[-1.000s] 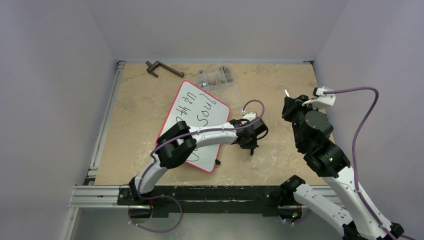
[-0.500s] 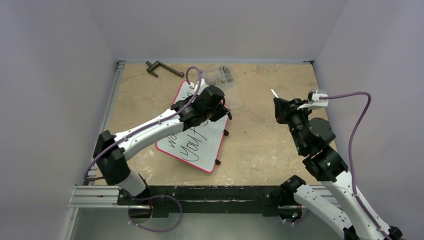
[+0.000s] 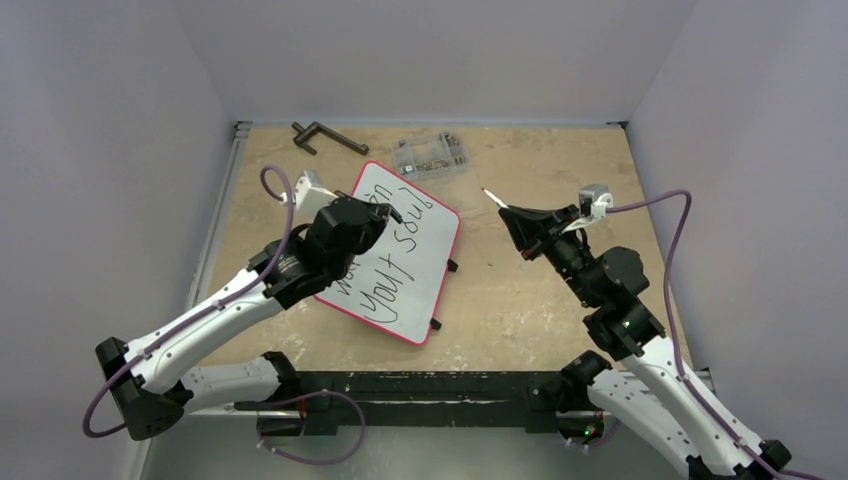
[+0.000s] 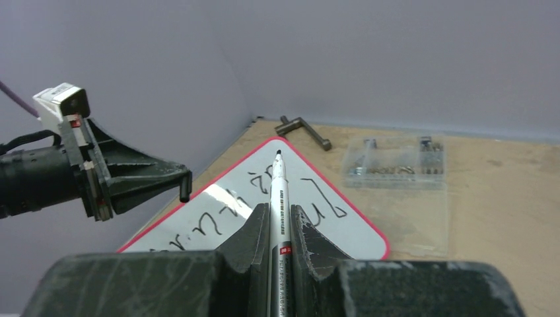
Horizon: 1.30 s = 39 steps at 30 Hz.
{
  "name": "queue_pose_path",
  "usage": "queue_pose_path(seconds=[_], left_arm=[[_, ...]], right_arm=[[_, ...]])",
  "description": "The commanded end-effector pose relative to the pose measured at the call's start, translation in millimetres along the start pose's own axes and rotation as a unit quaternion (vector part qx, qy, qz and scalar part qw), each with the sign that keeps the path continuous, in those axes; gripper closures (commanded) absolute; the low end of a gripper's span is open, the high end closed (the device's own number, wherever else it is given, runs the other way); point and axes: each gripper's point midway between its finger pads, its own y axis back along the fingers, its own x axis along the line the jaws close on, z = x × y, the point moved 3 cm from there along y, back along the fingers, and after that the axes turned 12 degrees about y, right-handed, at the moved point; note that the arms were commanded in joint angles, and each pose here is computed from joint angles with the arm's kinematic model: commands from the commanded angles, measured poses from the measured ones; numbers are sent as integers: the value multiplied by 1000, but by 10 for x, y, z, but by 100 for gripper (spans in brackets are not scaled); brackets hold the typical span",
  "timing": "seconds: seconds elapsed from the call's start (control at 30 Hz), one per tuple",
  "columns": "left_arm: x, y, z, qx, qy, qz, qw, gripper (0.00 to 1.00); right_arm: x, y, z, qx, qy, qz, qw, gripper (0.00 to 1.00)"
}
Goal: Write a sentence on the whiteboard
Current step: Insert the whiteboard marker without the cap into the pen cap.
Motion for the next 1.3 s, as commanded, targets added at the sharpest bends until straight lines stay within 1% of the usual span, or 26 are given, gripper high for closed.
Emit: queue_pose_path(seconds=[0.0,0.17,0.33,0.5,0.6,0.83,1.0,1.27], left_arm=[[-54,113,285,-51,67,-28,996,100],[-69,280,436,-54,139,-68,986,100],[-78,400,546,-56,186,-75,978,100],[-118,389,547,-54,236,-83,967,100],[-125,359,553,-60,247,-85,963,100],[-225,338,534,-52,278,-112,953,100],[-254,334,540,-54,280,-115,951,100],[-246,259,449,-42,289,-102,951,100]], right_arm=[[374,-96,163,-58,-15,122,991,100],[582,-159,102,-63,-29,195,978,100],[671,-215,125,-68,-32,225,971,100],[750,-261,146,-69,-33,250,965,100],[801,-307,118,-65,-36,261,962,100],[920,-420,53,-58,-37,285,956,100],[1008,-480,15,-51,-34,296,953,100],[1087,-538,10,-50,-31,299,952,100]])
